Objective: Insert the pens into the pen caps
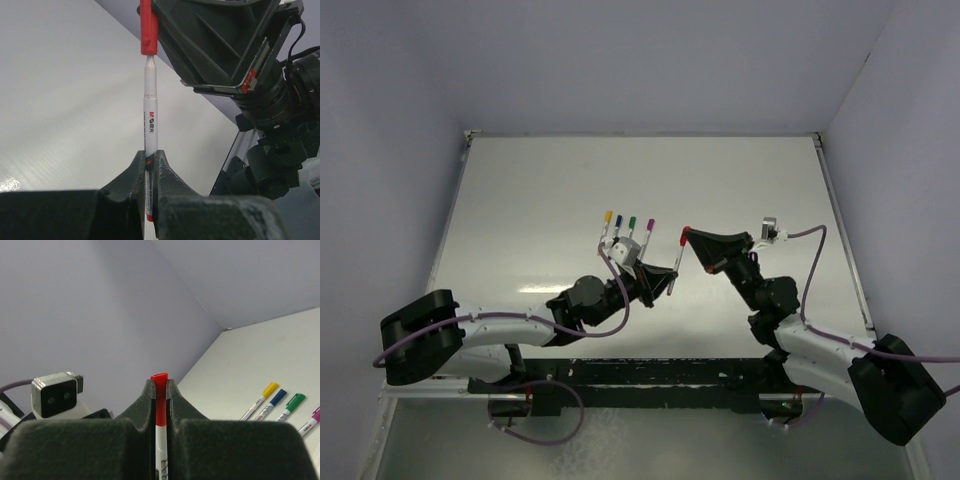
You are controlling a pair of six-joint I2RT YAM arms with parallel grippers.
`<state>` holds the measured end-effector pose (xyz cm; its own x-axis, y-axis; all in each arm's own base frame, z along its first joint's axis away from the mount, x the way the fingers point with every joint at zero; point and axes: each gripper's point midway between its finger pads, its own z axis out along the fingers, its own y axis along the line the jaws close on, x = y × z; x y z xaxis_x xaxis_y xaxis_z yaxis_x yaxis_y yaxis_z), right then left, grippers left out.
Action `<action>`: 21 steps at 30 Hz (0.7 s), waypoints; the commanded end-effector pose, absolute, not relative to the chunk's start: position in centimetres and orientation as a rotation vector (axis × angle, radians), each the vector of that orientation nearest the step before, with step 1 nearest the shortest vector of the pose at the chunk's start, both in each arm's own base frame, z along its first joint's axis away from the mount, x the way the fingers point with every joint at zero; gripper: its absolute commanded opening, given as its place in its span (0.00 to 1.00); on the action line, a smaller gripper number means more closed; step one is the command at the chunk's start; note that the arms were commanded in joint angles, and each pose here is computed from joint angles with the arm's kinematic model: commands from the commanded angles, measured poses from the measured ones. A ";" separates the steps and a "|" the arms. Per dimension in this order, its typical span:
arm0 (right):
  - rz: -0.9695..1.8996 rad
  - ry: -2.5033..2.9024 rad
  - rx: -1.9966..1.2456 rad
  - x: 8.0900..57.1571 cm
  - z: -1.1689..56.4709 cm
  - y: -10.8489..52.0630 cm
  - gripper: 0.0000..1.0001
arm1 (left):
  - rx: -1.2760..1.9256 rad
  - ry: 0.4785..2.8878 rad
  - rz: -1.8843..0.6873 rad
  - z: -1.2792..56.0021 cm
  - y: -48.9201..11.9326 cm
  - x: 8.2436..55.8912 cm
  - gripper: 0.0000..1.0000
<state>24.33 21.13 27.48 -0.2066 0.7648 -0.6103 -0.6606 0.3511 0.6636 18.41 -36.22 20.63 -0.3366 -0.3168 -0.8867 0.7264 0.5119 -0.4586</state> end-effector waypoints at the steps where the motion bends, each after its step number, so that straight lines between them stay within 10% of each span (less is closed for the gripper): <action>1: 1.343 1.233 0.074 23.1 27.2 22.1 0.00 | 0.292 1.448 -1.111 24.8 -36.1 19.7 0.00; 21: 1.132 1.620 -0.112 23.4 21.1 23.7 0.00 | 0.255 1.312 -1.060 30.7 -34.3 21.8 0.00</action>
